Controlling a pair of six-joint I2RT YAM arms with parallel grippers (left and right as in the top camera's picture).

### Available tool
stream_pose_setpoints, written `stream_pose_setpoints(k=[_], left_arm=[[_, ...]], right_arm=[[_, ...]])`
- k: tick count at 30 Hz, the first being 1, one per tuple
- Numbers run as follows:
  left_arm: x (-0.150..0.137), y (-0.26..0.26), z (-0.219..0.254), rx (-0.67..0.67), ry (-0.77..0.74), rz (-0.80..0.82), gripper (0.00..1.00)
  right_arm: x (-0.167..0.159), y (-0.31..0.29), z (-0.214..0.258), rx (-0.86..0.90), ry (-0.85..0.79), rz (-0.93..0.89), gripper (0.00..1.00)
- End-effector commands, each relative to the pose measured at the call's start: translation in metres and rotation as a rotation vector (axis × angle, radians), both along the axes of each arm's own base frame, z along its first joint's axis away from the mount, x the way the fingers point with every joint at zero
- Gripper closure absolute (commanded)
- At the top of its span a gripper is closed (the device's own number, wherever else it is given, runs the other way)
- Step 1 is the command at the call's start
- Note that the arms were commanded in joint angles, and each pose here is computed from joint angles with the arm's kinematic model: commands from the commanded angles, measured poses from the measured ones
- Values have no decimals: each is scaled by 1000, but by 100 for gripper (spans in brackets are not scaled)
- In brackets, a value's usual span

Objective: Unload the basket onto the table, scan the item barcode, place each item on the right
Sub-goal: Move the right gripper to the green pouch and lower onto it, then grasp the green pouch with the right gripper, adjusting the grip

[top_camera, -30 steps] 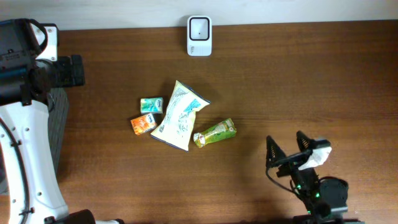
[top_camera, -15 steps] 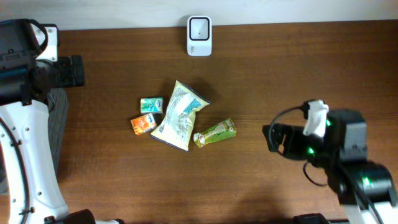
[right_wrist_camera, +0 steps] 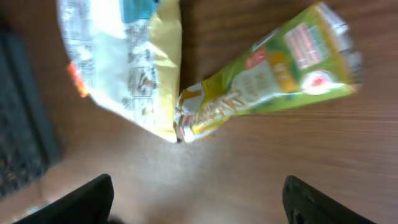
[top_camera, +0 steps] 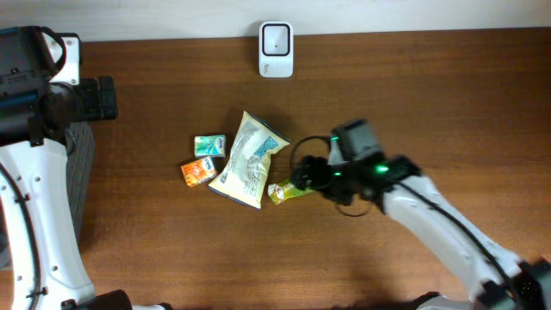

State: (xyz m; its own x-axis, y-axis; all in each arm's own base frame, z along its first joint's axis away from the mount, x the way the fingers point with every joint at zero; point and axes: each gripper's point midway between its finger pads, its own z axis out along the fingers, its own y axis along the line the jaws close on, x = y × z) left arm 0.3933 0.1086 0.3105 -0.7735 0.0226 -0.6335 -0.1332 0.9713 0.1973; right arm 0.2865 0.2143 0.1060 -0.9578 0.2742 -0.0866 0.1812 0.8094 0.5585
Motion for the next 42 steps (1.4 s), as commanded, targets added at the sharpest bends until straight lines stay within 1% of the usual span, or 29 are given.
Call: stream_pose_setpoints(k=[1,3,7,11,13,15,20,21,23,27,31,33,35,37,38,40,42], left_arm=[[-1,3,0,18,5,-1,1],[-1,3,0,18,5,-1,1],[-1,4,0,18,5,-1,1],[-1,3,0,18,6,-1,1],[-1,3,0,17,6,-1,1],[-1,3,0,18,5,-1,1],[-1,3,0,17,6,-1,1],[-1,3,0,17,6,-1,1],[-1,3,0,18,5,-1,1],[-1,3,0,17,6,-1,1],[-1,3,0,17,6,-1,1],[-1,3,0,18,6,-1,1],[-1,3,0,18,5,-1,1],[-1,3,0,17,6,-1,1],[-1,3,0,17,6,-1,1],[-1,3,0,18,5,-1,1],[-1,3,0,17,6,-1,1]], right_arm=[[14,15,-25,-27,64,-177,14],[18,28,-38,-5,88,-190,14],[17,33,-67,-35,145,-209,14],[15,26,-84,-84,169,-215,18],[16,21,-83,-97,161,-195,20],[16,11,-81,-131,163,-165,20],[17,-37,-67,-288,196,-78,20],[22,-53,-62,-342,184,-66,20],[31,-70,-55,-392,156,-46,20],[48,-86,-46,-401,95,11,19],[55,-70,-28,-319,51,109,19],[52,-59,-20,-303,48,140,19],[46,-46,-17,-272,74,129,19],[39,-31,-18,-257,108,75,20],[37,-24,-20,-265,122,25,21],[33,-6,-27,-292,106,-50,31],[31,12,-29,-290,66,-37,34]])
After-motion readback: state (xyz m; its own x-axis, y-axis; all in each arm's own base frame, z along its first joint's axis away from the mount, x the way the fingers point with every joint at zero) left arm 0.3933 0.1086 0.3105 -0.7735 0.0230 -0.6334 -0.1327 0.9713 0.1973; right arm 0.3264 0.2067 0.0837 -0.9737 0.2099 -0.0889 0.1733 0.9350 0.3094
